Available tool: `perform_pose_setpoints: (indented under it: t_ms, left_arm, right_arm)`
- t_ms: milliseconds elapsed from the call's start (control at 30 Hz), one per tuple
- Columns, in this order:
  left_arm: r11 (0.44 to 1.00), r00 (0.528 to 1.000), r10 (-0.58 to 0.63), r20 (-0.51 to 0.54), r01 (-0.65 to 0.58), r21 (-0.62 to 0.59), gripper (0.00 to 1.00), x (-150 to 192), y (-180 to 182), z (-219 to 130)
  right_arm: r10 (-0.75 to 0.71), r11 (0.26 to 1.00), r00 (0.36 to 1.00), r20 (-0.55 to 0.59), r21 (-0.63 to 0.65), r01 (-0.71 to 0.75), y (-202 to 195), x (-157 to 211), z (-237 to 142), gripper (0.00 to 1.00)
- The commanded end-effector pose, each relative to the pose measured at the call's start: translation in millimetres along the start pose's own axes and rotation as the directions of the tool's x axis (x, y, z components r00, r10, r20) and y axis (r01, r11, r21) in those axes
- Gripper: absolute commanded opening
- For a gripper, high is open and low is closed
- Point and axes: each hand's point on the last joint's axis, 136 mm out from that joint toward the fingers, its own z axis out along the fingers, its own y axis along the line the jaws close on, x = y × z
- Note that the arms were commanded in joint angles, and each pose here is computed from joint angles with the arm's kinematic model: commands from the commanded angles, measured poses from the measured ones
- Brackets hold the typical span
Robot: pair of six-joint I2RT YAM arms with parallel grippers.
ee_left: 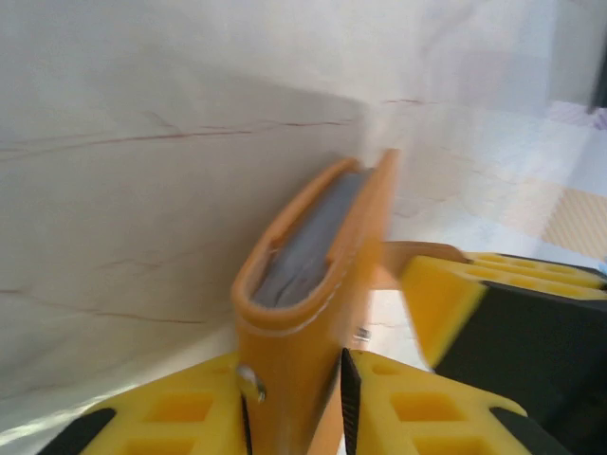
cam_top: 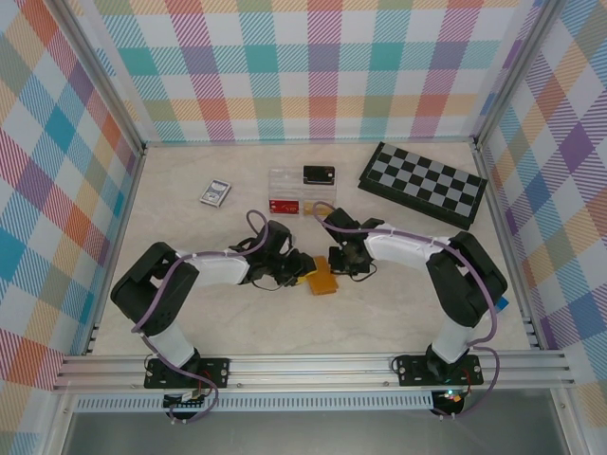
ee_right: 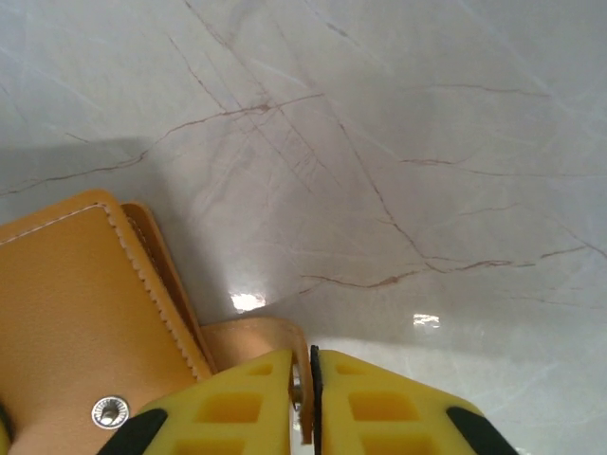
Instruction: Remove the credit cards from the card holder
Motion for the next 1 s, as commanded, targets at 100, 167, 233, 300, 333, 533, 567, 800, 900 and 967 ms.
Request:
perform_pose_setpoints:
  t_ms: [100, 167, 233, 300, 333, 533, 567, 800, 900, 967]
  left_arm:
    - [0.993, 0.996, 0.011, 0.089, -0.001, -0.115, 0.64, -12.1, 10.6, -26.3]
    - [0.991, 0.991, 0.026, 0.129, -0.008, -0.132, 0.75, -21.0, 9.4, -40.6]
    - [0.991, 0.983, 0.056, 0.173, -0.033, -0.13, 0.87, -29.7, 4.7, -54.9]
    - [0.989, 0.968, 0.102, 0.231, -0.074, -0.125, 0.96, -36.9, -0.8, -68.5]
    - [0.988, 0.961, 0.112, 0.254, -0.079, -0.134, 0.99, -40.1, -0.2, -74.1]
    - [0.986, 0.938, 0.088, 0.336, -0.034, -0.162, 1.0, -55.0, 12.9, -100.9]
    - [0.986, 0.936, 0.077, 0.342, -0.02, -0.166, 1.0, -56.4, 15.7, -104.4]
    - [0.978, 0.918, 0.045, 0.394, 0.039, -0.203, 1.0, -61.2, 25.3, -122.5]
    - [0.979, 0.913, 0.041, 0.406, 0.045, -0.201, 1.0, -61.5, 26.9, -123.9]
    - [0.978, 0.913, 0.041, 0.406, 0.046, -0.203, 1.0, -60.6, 28.6, -124.1]
  right_arm:
    - [-0.044, 0.998, 0.999, 0.027, -0.053, 0.046, 10.8, -4.5, -16.9, 0.07]
    - [-0.061, 0.995, 0.997, 0.049, -0.082, 0.065, 16.0, -7.5, -28.4, 0.07]
    - [-0.079, 0.987, 0.995, 0.067, -0.132, 0.087, 25.3, -9.6, -40.8, 0.07]
    - [-0.102, 0.971, 0.992, 0.078, -0.21, 0.116, 40.1, -10.3, -52.6, 0.07]
    - [-0.108, 0.962, 0.991, 0.074, -0.244, 0.123, 46.6, -8.8, -56.1, 0.07]
    - [-0.119, 0.896, 0.987, 0.105, -0.417, 0.153, 81.7, -4.9, -83.0, 0.07]
    - [-0.126, 0.887, 0.985, 0.116, -0.431, 0.164, 85.3, -5.4, -89.0, 0.08]
    - [-0.121, 0.858, 0.986, 0.113, -0.487, 0.161, 103.8, -4.7, -103.7, 0.09]
    - [-0.129, 0.858, 0.985, 0.111, -0.486, 0.167, 107.9, -3.4, -104.0, 0.09]
    - [-0.127, 0.862, 0.986, 0.111, -0.48, 0.165, 107.1, -4.1, -103.4, 0.09]
